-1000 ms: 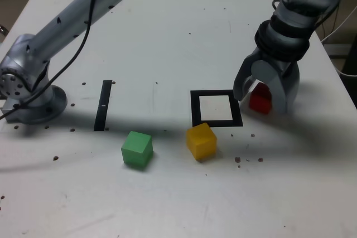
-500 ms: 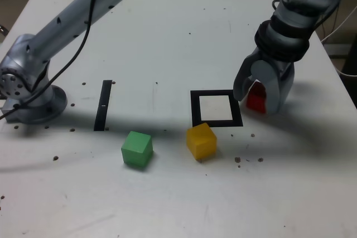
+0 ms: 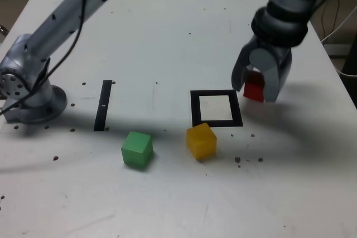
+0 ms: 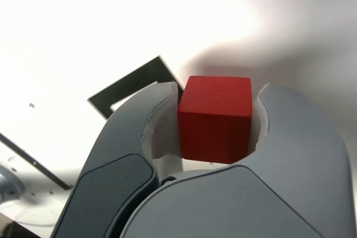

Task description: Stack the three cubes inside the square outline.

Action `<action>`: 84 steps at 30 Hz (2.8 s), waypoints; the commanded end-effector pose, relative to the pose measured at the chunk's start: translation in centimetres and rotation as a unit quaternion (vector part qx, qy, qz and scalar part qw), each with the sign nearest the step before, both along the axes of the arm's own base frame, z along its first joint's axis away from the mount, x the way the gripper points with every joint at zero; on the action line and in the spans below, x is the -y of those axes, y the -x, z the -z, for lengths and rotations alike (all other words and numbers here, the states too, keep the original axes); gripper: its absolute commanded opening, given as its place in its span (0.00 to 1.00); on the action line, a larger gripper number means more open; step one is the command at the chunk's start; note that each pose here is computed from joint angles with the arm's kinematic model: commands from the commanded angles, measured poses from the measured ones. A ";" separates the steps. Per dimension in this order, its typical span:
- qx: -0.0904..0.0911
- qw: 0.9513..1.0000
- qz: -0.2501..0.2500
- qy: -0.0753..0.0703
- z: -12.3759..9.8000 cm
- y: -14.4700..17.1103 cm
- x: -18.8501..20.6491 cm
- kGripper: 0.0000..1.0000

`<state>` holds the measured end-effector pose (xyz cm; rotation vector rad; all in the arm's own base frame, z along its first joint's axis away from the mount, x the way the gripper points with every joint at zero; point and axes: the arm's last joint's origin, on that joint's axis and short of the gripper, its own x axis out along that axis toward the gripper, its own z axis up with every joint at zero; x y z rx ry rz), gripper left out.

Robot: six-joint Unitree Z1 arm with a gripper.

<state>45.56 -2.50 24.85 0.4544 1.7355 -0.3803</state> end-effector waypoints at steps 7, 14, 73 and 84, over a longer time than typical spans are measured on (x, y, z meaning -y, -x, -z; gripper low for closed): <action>-0.012 0.997 -0.082 -0.002 -1.8 2.7 0.1 0.37; -0.008 0.989 -0.146 0.005 -3.4 4.7 0.1 0.37; -0.007 0.978 -0.200 0.051 3.5 8.0 -2.3 0.96; 0.023 0.979 -0.197 0.040 0.1 10.3 -2.5 0.99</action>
